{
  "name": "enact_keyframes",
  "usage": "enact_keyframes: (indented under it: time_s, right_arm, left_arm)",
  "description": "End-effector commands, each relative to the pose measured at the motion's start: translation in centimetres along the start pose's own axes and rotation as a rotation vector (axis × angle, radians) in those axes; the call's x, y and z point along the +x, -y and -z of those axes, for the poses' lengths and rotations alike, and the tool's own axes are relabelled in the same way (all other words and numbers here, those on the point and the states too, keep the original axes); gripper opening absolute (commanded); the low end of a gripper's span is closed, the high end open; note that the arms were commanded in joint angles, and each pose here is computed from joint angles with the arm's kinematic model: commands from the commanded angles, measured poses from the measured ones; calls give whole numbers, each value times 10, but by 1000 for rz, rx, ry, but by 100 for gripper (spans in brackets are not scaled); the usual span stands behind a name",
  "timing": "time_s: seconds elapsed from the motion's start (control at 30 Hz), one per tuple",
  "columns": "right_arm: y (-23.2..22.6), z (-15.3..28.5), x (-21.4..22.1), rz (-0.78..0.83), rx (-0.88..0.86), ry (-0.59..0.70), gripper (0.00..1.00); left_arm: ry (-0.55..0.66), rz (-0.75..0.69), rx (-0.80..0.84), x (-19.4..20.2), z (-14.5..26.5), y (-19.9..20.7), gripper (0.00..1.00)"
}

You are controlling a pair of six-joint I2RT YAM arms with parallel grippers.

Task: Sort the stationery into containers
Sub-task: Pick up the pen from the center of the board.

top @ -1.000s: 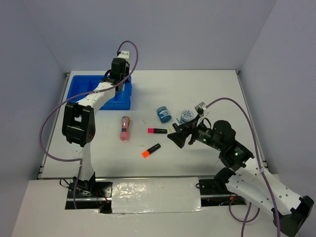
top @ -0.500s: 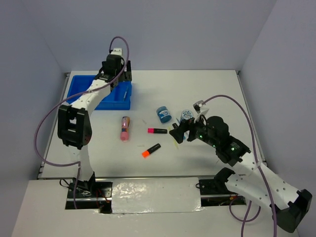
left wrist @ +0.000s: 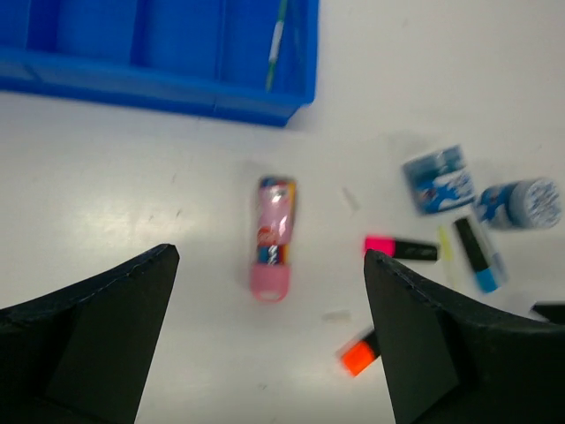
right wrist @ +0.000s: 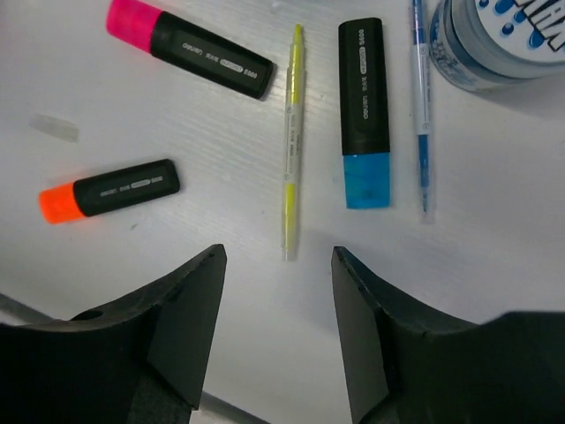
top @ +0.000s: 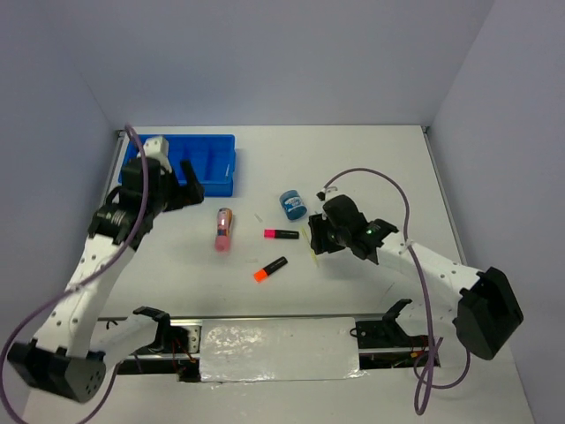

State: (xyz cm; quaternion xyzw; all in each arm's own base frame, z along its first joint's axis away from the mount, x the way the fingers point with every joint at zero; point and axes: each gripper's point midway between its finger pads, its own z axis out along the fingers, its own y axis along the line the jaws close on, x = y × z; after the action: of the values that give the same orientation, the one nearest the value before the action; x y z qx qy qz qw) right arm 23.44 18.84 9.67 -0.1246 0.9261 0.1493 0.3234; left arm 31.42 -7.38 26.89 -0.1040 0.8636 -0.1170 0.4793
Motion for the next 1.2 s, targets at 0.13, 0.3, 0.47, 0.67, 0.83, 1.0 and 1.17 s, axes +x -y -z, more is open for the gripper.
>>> enact_keyframes:
  time_s: [0.13,0.3,0.47,0.67,0.83,1.0,1.17]
  right_arm:
    - [4,-23,-21,56,69,-19,53]
    - [-3,-46,-20,53,57,-59,47]
    - [3,-64,-12,63,118,-104,46]
    - [1,-77,-4,73,108,-129,44]
    - [-2,-85,-1,74,102,-142,43]
    - [-3,-97,8,71,99,-168,40]
    - [-5,-97,12,68,105,-170,23]
  left_arm:
    - [-35,-77,-34,75,19,-41,99]
    - [35,-84,-34,64,31,-40,99]
    - [-56,-103,-98,75,15,-48,99]
    - [-65,-106,-97,78,12,-48,99]
    - [-77,-109,-104,79,10,-49,99]
    - [-92,-111,-104,81,7,-49,99]
    - [-85,-108,-102,80,8,-50,99]
